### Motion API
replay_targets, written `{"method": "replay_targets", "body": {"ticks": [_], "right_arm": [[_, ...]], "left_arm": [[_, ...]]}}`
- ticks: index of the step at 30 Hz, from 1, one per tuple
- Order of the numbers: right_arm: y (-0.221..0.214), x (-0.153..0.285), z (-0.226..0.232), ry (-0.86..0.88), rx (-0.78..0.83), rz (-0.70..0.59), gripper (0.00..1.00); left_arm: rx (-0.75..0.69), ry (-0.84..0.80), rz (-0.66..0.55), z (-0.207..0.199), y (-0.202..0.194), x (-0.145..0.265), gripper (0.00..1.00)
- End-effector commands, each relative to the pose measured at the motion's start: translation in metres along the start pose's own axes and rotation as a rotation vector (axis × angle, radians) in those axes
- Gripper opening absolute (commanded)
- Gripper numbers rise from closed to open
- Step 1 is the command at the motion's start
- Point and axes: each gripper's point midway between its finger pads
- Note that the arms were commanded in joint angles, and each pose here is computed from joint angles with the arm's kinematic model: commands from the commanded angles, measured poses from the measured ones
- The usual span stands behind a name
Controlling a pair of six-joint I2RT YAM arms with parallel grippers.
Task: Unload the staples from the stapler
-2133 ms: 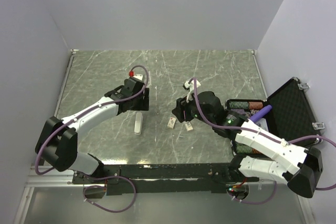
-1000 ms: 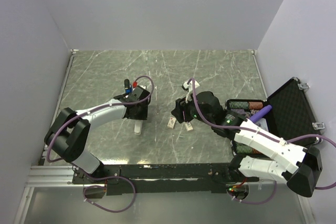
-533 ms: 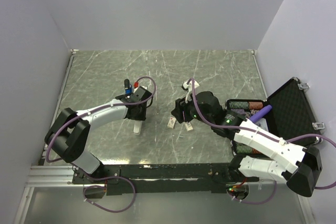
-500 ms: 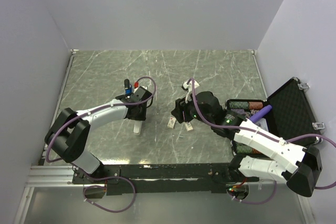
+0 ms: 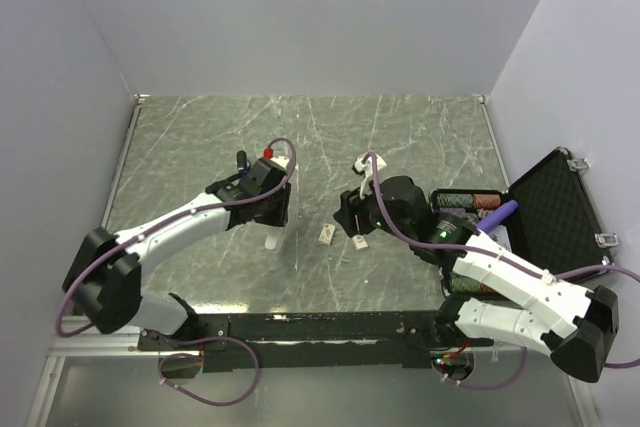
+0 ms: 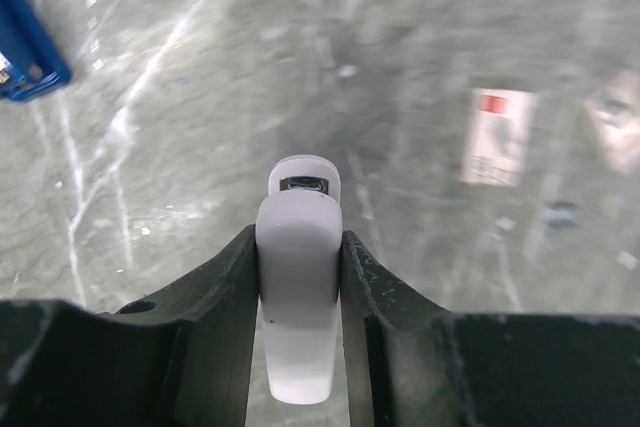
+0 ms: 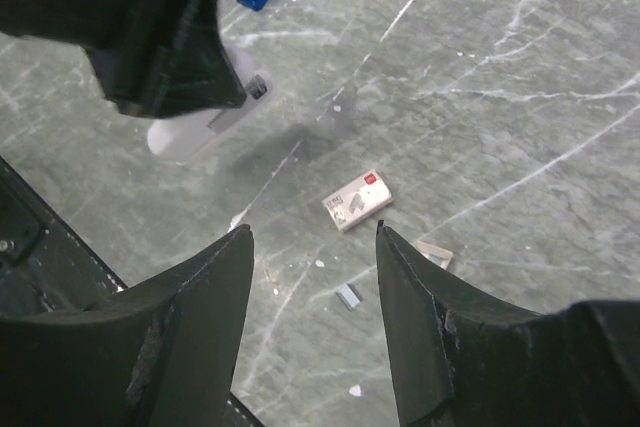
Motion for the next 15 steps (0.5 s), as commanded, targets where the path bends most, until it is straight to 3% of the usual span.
{"method": "replay_targets", "body": {"ticks": [1, 15], "right_arm": [[0.014, 0.016, 0.002, 0.019, 0.044, -0.023, 0.59], [0.020, 0.050, 0.055, 0.347, 0.197, 0.035, 0.59]], "left_arm": [[-0.067, -0.240, -0.107, -0.041, 0.027, 0.036, 0.01], [-0.283, -0.735, -0.172, -0.106, 0.018, 0.105, 0.01]]}}
Point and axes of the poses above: each gripper's point midway between its finger pads, its own x axis back along the fingers, its own z axis along the line the jaws close on, y = z × x, and after that the axes turned 2 degrees about -x, right-handed
